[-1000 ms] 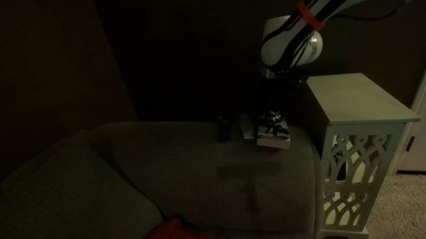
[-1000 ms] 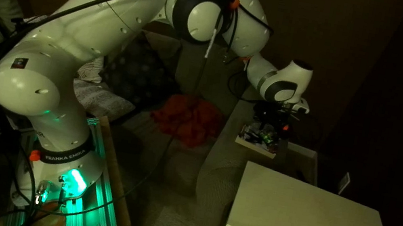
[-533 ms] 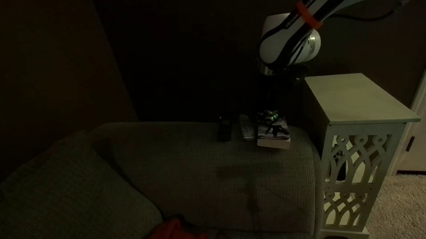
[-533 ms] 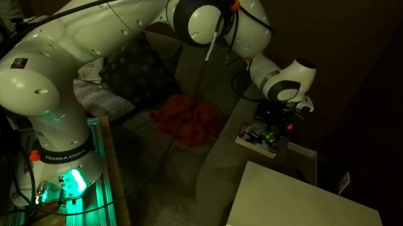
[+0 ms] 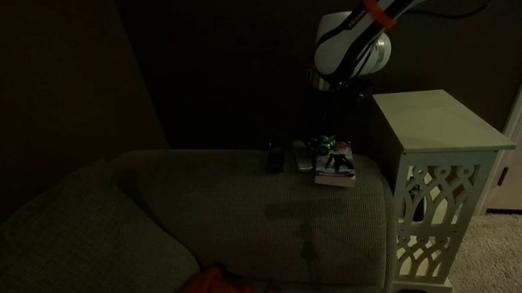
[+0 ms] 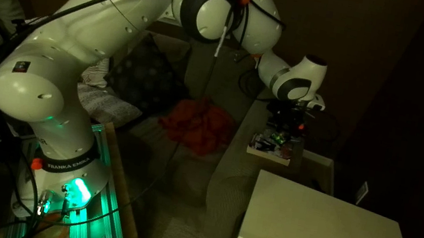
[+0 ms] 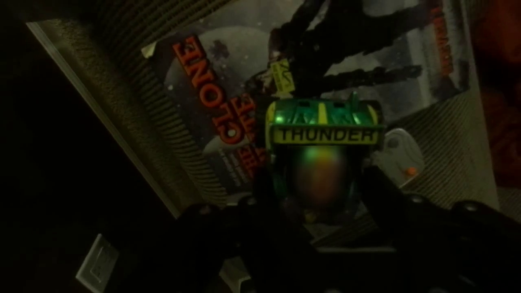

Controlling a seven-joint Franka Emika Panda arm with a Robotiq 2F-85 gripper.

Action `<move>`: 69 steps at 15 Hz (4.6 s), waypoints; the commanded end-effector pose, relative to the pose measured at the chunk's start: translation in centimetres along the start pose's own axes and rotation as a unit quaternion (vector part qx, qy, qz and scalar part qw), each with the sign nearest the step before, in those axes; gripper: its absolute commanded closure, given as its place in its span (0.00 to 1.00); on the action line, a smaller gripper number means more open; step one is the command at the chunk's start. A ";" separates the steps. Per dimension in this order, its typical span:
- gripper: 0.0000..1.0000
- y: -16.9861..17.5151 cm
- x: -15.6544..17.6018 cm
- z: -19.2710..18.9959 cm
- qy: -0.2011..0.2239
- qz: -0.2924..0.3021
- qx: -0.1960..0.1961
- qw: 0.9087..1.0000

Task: Move the small green car to the table and pick up the novel

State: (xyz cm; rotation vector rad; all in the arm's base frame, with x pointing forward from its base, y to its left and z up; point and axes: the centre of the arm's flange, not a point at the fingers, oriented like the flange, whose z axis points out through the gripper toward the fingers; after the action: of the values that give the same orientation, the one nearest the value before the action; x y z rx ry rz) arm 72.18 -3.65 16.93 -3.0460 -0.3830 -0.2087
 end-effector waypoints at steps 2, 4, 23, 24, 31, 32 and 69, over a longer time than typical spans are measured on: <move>0.65 -1.1 -3.2 -7.2 0.038 0.033 -0.096 0.994; 0.65 0.8 -3.6 -10.2 0.069 0.071 -0.127 0.987; 0.40 23.8 -8.5 -21.7 0.162 0.351 -0.205 0.899; 0.40 24.5 -9.1 -21.5 0.159 0.368 -0.206 0.893; 0.65 32.6 -9.7 -19.0 0.110 0.436 -0.201 0.870; 0.65 33.8 -10.0 -18.2 0.098 0.445 -0.197 0.868; 0.00 17.2 -2.4 -12.9 -0.010 0.278 -0.047 0.959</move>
State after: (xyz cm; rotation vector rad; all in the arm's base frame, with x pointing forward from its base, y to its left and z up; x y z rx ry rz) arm 74.90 -24.77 28.54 -3.0986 0.6820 -0.2876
